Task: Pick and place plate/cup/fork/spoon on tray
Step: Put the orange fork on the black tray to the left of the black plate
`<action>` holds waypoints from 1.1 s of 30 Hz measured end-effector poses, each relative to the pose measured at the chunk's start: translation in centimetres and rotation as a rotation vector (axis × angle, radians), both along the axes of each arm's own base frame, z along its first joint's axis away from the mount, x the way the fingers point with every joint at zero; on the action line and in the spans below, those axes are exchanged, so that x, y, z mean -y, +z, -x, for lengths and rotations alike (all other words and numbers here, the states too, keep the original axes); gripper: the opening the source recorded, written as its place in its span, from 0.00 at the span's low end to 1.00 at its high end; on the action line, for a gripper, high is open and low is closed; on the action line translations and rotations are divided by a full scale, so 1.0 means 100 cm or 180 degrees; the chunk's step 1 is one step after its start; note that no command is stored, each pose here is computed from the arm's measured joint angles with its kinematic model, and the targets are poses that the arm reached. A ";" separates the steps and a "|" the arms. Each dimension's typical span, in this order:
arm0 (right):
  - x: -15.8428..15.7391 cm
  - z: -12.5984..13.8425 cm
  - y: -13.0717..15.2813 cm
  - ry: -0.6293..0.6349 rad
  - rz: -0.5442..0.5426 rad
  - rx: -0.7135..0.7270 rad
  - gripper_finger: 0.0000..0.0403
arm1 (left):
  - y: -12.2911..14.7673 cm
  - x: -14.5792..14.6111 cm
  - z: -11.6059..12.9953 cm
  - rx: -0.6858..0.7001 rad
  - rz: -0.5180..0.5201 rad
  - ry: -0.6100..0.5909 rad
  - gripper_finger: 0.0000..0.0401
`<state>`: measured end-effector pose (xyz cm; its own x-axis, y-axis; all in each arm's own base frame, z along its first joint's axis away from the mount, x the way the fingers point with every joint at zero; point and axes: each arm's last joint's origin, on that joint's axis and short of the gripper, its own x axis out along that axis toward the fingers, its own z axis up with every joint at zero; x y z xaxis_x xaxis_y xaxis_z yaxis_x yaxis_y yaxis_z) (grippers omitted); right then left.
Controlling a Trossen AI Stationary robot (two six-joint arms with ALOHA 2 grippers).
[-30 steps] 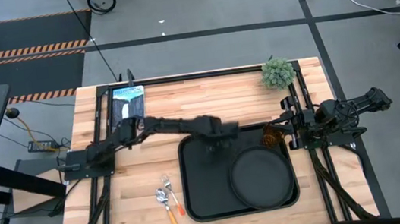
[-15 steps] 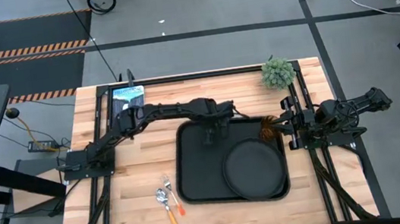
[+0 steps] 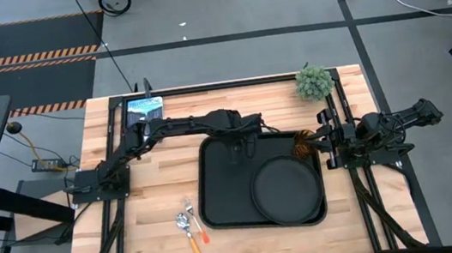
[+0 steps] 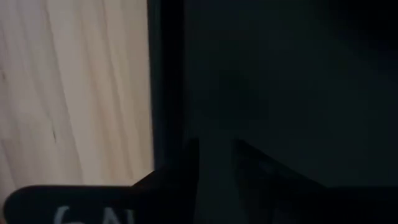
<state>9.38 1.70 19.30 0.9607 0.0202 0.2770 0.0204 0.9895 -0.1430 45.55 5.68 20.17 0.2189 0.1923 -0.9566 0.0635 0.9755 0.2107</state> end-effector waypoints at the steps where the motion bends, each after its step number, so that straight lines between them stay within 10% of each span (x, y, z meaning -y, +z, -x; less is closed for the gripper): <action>1: 0.000 0.000 0.000 0.0000 0.0000 -0.0001 0.11 | 0.004 0.004 0.003 -0.0013 0.0034 0.0085 0.25; 17: 0.000 0.000 0.000 0.0002 0.0000 0.0000 0.11 | 0.010 0.113 0.018 -0.0204 0.0283 0.0404 0.26; 33: 0.000 0.000 0.000 0.0000 -0.0001 -0.0001 0.11 | 0.011 0.241 0.075 0.0343 -0.0189 0.2225 0.22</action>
<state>9.38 1.70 19.30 0.9608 0.0202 0.2767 0.0204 0.9895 -0.1428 38.06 -18.46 21.31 0.1179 0.3735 -0.9201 -0.5973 0.7669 0.2347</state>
